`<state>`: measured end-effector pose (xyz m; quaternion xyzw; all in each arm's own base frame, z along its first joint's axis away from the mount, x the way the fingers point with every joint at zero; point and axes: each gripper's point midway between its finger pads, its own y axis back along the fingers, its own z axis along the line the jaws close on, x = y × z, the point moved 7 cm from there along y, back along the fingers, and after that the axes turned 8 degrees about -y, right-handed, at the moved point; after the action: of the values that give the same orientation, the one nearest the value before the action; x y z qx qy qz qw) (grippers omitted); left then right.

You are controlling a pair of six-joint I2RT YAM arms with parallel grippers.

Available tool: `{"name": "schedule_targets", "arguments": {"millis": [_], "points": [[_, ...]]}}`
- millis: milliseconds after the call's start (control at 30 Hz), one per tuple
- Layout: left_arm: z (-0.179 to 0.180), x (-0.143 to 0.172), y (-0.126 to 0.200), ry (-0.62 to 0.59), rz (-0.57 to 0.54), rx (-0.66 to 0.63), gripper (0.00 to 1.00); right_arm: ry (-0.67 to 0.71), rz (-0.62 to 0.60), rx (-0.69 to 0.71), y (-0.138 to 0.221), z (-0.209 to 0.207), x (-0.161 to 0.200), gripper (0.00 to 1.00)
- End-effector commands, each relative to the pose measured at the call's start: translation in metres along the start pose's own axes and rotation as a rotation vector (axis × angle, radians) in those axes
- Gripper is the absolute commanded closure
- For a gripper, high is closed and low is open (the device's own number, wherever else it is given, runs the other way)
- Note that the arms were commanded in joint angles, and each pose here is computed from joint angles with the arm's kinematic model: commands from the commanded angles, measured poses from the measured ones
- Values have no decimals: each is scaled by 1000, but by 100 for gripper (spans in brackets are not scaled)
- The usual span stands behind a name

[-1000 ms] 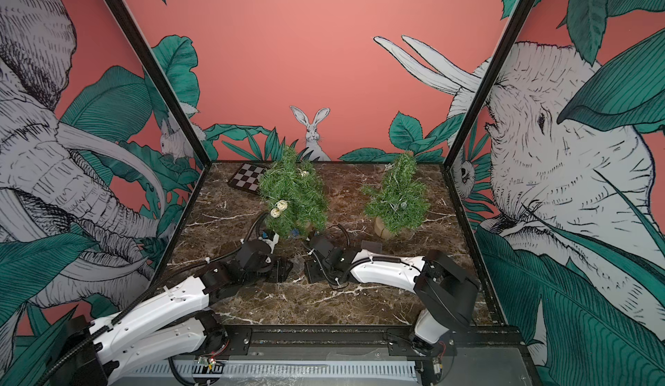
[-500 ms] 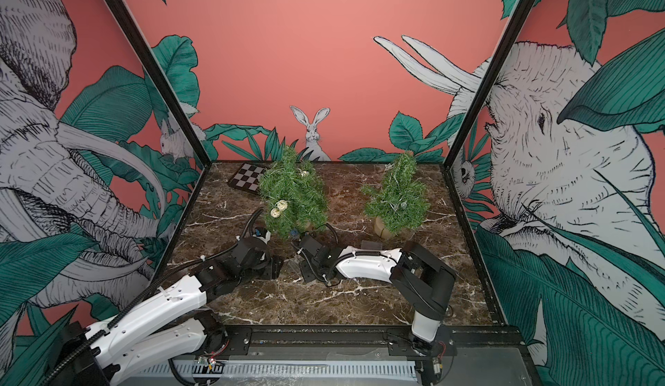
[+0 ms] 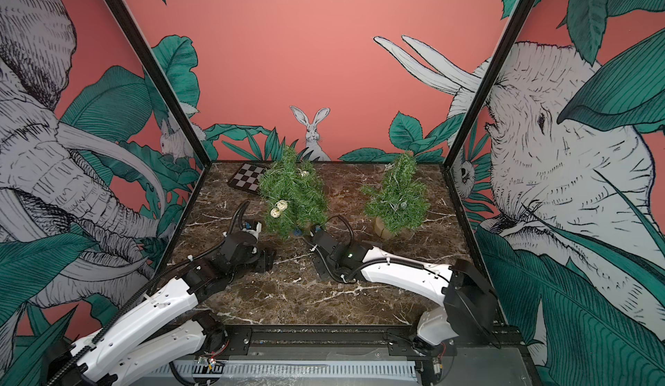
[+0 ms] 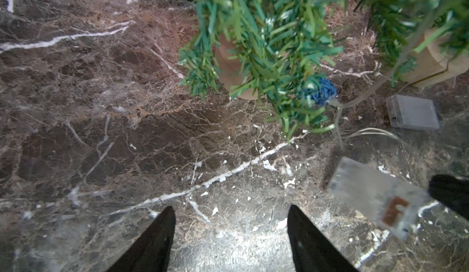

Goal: Wrap string light around the christmas tree
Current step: Wrap the light string around the Christmas tree.

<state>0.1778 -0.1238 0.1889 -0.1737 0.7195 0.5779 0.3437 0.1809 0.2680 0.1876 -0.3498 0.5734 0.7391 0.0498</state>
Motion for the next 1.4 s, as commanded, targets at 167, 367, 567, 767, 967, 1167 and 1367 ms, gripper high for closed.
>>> {"name": "schedule_targets", "arguments": {"millis": [167, 367, 567, 767, 967, 1167, 1367], "points": [[7, -8, 2, -3, -11, -41, 29, 93, -142, 125, 57, -32, -55, 100], [11, -9, 7, -7, -24, -59, 29, 113, -260, 154, 80, -50, -112, 100], [14, -9, 11, -10, -33, -70, 29, 121, -408, 218, 104, -67, -169, 100], [12, -12, 10, -7, -36, -61, 29, 66, -565, 189, 95, -77, -228, 100], [13, -13, 12, -12, -44, -72, 29, 41, -627, 129, 54, -82, -283, 100], [14, -11, 11, 4, -47, -66, 29, 28, -644, 19, 7, -76, -298, 100], [15, -9, 10, -1, -43, -70, 29, -30, -669, -170, -16, -62, -287, 100]]}}
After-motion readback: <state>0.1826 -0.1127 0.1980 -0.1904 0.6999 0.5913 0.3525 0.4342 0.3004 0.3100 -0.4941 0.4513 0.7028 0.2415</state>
